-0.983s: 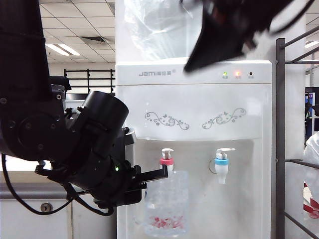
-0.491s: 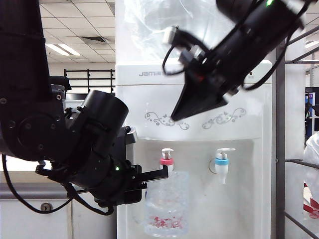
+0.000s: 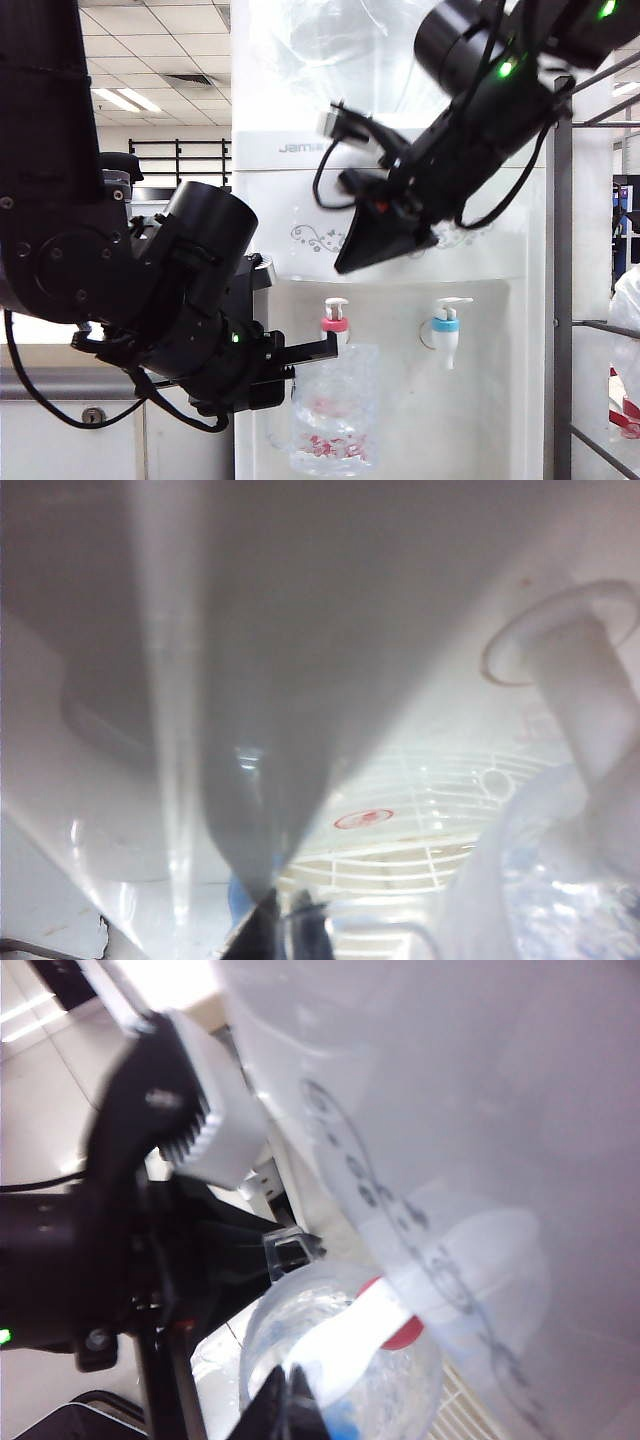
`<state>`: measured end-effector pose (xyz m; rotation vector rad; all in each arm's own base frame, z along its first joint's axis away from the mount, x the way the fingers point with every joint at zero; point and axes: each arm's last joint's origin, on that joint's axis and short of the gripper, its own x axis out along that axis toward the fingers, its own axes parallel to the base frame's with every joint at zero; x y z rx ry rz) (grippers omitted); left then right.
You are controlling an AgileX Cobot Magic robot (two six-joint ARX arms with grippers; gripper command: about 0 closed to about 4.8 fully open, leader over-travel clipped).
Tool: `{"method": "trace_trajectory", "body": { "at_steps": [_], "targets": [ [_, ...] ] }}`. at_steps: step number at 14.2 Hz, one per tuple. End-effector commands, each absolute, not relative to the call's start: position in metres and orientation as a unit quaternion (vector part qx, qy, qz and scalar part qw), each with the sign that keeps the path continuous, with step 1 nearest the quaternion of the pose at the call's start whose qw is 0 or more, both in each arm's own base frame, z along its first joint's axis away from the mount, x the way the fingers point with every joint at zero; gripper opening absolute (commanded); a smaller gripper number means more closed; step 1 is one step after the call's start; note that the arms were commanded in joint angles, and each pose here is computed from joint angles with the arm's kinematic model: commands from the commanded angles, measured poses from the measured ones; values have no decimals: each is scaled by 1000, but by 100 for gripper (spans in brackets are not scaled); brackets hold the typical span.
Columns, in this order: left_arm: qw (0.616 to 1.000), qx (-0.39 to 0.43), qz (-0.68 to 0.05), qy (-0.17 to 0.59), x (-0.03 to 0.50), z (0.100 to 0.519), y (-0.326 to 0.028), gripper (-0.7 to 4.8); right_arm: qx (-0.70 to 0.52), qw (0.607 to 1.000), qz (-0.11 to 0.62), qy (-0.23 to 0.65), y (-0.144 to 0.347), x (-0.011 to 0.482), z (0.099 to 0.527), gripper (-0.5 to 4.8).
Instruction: Pick up the plastic mug from the left desk, go to the hot water outlet of the water dispenser, press the vertical switch to get some water, then put the mug back on the desk.
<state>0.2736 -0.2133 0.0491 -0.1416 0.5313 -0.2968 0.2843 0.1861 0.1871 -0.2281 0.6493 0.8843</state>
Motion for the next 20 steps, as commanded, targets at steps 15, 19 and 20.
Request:
{"method": "trace_trajectory", "body": {
  "at_steps": [15,19,20],
  "targets": [
    [957,-84,-145,236,277,56,-215,-5,-168,845,383,333,190,296,148,-1],
    [957,-84,-145,236,277,56,-215,-5,-171,835,382,357,191,296,134,-1],
    [957,-84,-145,236,277,56,-215,-5,-172,832,383,363,191,296,130,-1]
  ]
}}
